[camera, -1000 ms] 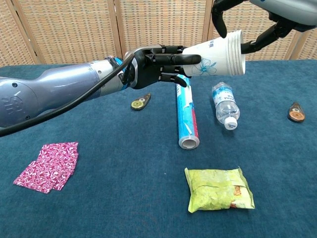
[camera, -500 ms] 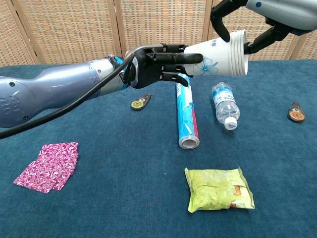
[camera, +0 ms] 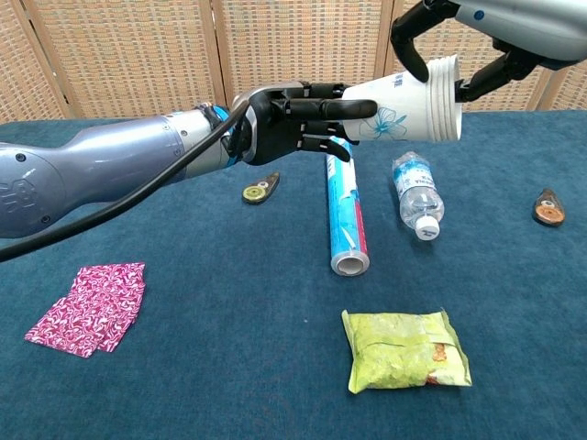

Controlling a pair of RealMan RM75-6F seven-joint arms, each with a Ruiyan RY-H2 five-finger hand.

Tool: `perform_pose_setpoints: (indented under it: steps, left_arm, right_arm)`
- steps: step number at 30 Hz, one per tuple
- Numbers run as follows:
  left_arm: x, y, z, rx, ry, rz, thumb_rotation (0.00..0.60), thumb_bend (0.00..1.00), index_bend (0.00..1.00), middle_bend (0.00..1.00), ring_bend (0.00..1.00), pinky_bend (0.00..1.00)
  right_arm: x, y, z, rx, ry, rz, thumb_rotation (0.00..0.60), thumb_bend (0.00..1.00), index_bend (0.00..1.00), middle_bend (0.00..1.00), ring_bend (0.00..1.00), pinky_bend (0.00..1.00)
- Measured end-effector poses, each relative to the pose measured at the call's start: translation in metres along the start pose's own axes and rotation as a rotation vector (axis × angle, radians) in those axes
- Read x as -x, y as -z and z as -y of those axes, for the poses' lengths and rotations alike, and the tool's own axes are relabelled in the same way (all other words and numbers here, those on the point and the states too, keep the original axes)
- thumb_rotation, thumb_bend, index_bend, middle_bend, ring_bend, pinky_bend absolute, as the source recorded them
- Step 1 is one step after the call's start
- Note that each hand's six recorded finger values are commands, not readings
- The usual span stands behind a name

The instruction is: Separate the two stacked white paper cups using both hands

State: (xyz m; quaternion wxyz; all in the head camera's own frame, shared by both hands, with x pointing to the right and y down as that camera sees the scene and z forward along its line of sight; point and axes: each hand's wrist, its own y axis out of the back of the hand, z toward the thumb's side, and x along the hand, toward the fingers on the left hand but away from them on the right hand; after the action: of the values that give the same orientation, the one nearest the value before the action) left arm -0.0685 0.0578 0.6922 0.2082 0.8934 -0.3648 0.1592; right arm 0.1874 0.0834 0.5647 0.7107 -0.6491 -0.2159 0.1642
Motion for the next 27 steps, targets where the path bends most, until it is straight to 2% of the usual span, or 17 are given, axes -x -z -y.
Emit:
perform_pose_setpoints:
  steps: [9,18,24,27]
  left_arm:
    - [0.000,0.003,-0.006,-0.004,-0.014,-0.009,0.600,0.12,0.52,0.52,0.50,0.50]
    - [0.005,0.003,-0.023,-0.006,-0.048,-0.009,0.600,0.12,0.52,0.52,0.50,0.50]
    - [0.012,0.001,-0.043,-0.026,-0.081,-0.007,0.600,0.12,0.52,0.52,0.50,0.50]
    - [0.019,-0.002,-0.060,-0.052,-0.108,-0.005,0.600,0.12,0.52,0.52,0.50,0.50]
  right_arm:
    - [-0.005,0.003,-0.003,-0.009,0.014,0.005,0.600,0.77,0.75,0.16,0.08,0.08]
    - [-0.016,0.009,-0.011,-0.035,0.022,0.008,0.600,0.77,0.75,0.16,0.08,0.09]
    - [-0.028,0.016,-0.016,-0.067,0.016,0.015,0.600,0.77,0.75,0.16,0.08,0.09]
    - [-0.036,0.023,-0.018,-0.088,0.000,0.026,0.600,0.77,0.75,0.16,0.08,0.09]
